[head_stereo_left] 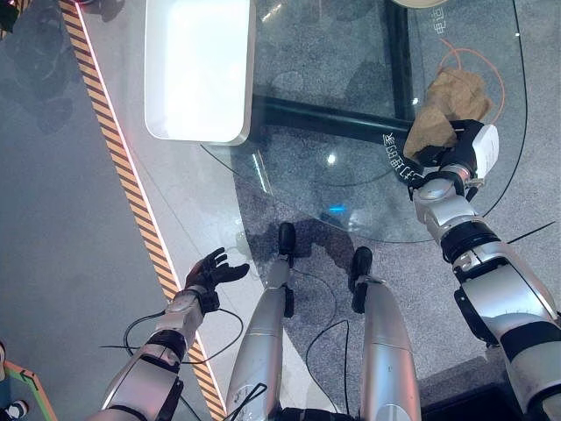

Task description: Wipe the table with a cloth and put it in the basket.

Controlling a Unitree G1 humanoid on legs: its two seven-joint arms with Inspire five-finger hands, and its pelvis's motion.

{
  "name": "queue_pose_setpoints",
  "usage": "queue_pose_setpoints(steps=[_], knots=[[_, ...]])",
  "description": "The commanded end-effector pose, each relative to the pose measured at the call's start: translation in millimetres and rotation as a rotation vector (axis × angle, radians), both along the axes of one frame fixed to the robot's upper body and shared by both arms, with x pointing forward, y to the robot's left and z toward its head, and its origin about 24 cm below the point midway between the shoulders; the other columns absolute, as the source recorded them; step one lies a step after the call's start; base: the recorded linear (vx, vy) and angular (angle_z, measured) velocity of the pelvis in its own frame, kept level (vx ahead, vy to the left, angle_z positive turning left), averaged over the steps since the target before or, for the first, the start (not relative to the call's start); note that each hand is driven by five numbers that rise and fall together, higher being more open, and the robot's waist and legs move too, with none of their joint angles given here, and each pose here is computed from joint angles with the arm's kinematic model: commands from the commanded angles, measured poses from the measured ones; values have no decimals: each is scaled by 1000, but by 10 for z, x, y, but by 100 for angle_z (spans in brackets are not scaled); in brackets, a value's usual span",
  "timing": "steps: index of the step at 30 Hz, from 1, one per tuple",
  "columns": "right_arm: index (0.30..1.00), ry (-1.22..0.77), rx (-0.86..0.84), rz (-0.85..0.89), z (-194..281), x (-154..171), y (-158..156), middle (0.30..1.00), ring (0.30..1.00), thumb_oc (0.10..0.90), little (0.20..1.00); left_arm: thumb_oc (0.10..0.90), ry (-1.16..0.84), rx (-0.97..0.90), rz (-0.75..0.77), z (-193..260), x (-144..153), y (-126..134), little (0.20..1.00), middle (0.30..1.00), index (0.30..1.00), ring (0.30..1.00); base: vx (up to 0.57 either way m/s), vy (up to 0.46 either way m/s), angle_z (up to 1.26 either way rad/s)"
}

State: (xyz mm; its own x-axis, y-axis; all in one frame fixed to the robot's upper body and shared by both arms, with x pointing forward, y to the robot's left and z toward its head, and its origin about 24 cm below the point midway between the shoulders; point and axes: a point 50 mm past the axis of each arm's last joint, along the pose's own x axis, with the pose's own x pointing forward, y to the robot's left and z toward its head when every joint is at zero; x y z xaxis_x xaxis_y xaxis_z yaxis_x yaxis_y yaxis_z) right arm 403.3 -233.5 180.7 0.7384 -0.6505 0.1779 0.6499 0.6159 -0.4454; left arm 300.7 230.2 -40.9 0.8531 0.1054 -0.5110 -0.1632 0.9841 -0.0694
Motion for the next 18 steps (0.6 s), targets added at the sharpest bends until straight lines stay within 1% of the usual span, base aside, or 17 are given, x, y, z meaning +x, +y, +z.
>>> queue_pose_setpoints(steps=[1,5,9,15,16,18], knots=[[300,-91,-86,73,303,80,191,300,300,100,200,800,33,41,8,-11,-22,100,900,900,900,900,0,0,0],[300,-140,-84,85,368,76,212,300,300,100,200,800,34,43,13,-26,-41,106,900,900,900,900,0,0,0],[300,-188,-125,148,482,85,355,300,300,100,200,800,30,44,12,-22,-43,106,900,900,900,900,0,0,0],[300,-259,-208,287,671,65,704,300,300,100,200,800,23,37,3,-9,-27,67,900,900,900,900,0,0,0],[300,-261,-210,291,677,62,720,300,300,100,200,800,23,37,3,-10,-28,66,900,900,900,900,0,0,0],[300,-278,-250,358,727,40,881,300,300,100,200,800,21,35,5,-18,-35,53,900,900,900,900,0,0,0]])
